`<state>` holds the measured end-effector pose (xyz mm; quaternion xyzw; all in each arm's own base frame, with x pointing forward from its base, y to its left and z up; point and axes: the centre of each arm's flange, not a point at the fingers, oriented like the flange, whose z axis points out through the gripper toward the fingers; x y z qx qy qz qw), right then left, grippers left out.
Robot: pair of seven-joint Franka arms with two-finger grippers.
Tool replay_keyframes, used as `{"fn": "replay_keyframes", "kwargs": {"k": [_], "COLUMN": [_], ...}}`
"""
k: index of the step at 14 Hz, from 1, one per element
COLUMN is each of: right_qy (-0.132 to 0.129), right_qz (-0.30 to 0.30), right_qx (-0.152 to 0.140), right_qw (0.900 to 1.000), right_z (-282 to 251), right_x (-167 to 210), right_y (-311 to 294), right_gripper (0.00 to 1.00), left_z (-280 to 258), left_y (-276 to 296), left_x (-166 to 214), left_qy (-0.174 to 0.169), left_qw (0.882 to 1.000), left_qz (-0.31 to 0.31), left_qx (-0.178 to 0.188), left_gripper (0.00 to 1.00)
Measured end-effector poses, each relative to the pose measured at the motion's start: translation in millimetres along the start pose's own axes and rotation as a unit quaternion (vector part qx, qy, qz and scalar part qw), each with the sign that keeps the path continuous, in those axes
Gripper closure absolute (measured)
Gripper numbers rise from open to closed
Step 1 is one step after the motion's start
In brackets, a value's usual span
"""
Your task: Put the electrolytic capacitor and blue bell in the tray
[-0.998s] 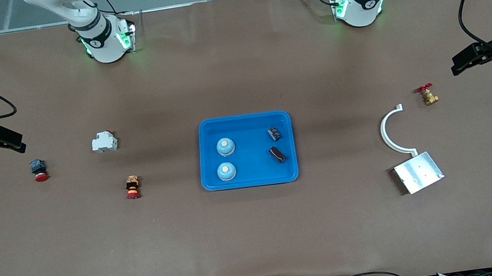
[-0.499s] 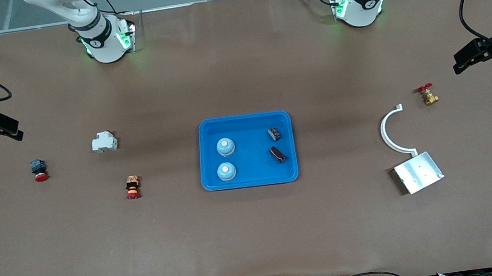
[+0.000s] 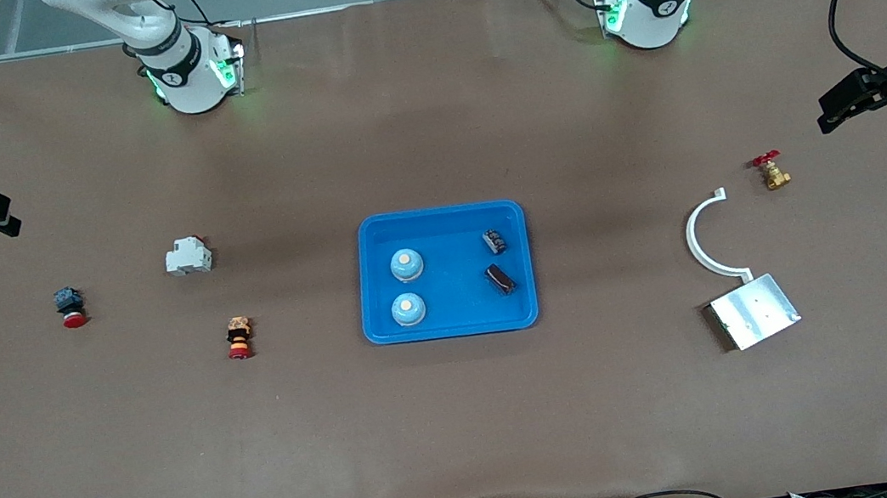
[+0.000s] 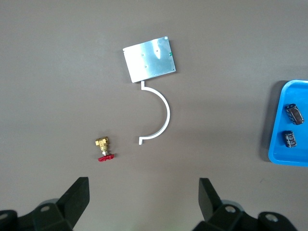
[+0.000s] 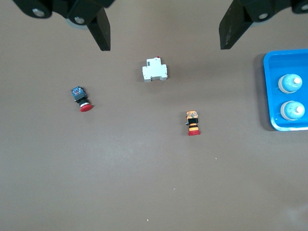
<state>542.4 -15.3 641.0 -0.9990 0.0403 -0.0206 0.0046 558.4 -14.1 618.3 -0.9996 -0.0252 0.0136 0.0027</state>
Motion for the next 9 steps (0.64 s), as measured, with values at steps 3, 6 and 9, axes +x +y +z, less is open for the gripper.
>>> {"fn": "replay_keyframes", "kwargs": {"k": [3,6,9], "right_qy": [0.0,0.0,0.0], "right_qz": [0.003,0.005,0.004], "right_qx": [0.011,0.012,0.013], "right_qw": [1.0,1.0,1.0], "right_z": [-0.2,-0.3,-0.2], "right_x": [-0.1,0.1,0.1], "right_y": [2.6,7.7,7.7], "right_gripper": [0.0,0.0,0.0], "left_z": [0.0,0.0,0.0], "left_y": [0.0,0.0,0.0], "left_x": [0.0,0.0,0.0], "left_qy": [0.0,0.0,0.0], "left_qw": [1.0,1.0,1.0], "left_qz": [0.0,0.0,0.0], "left_qx": [0.0,0.0,0.0], "left_gripper": [0.0,0.0,0.0]}}
